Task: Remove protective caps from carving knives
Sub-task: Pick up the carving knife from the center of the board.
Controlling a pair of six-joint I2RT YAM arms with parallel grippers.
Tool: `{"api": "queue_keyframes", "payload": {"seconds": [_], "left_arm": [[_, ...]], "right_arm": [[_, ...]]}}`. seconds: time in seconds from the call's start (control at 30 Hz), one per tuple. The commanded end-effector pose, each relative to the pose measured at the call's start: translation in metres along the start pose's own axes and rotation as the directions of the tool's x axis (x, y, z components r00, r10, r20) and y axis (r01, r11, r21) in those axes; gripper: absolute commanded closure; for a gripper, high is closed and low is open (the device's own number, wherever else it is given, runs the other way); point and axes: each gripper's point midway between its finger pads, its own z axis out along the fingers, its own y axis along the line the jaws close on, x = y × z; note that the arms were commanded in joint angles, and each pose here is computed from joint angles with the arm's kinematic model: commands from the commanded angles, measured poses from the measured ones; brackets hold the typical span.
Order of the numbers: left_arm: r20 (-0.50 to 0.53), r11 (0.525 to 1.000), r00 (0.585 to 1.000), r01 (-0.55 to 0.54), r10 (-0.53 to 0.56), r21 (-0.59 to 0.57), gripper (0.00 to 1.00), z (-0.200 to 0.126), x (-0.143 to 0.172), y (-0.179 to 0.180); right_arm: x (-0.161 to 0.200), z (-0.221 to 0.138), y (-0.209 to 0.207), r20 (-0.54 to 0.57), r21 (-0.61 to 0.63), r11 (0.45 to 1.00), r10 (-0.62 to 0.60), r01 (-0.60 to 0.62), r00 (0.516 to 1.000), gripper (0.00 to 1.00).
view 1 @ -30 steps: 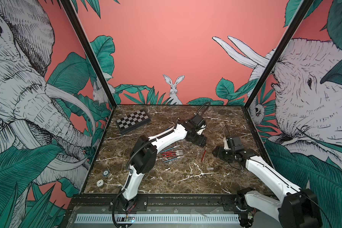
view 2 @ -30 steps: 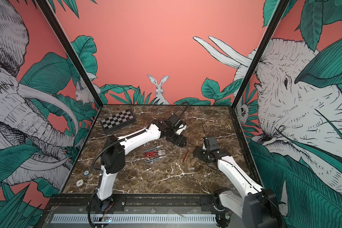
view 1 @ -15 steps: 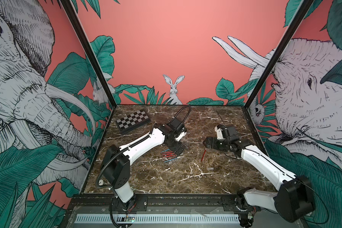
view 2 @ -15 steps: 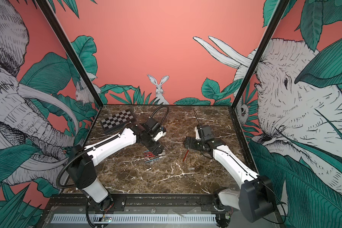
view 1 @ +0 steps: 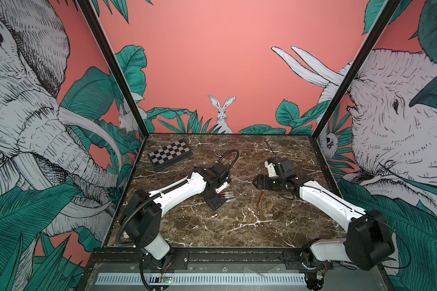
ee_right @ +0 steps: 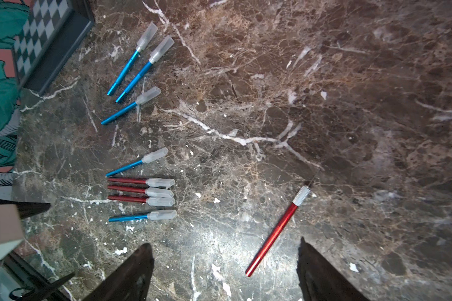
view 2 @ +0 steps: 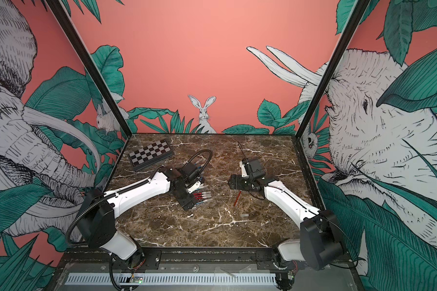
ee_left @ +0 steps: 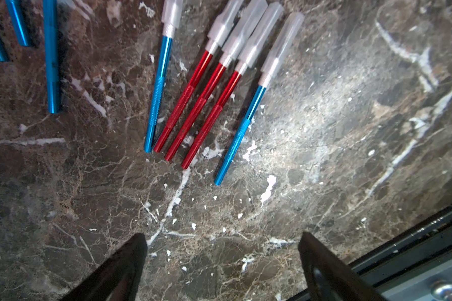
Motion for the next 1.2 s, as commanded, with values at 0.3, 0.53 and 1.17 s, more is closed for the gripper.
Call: {"api": "queue_keyframes", "payload": {"seconds": [0.3, 0.53, 1.17], "left_arm": [[0.007, 0.999, 1.0, 0.016, -0.016, 0.036, 0.33, 0.034, -0.015, -0.007], [-0.009, 0.999, 1.0, 0.028, -0.028, 0.045, 0.43, 0.048, -0.013, -0.014], [-0.028, 0.999, 0.999, 0.03, -0.029, 0.034, 0.55, 0.076, -0.014, -0.019]], "right_arm": [[0.005, 0.002, -0.003, 0.044, -0.007, 1.0, 0.013, -0.012, 0.999, 0.29], [0.007, 0.006, -0.005, 0.045, -0.009, 1.0, 0.019, -0.019, 0.999, 0.3], [0.013, 0.005, -0.007, 0.062, -0.023, 0.999, 0.025, -0.023, 0.998, 0.33]]}}
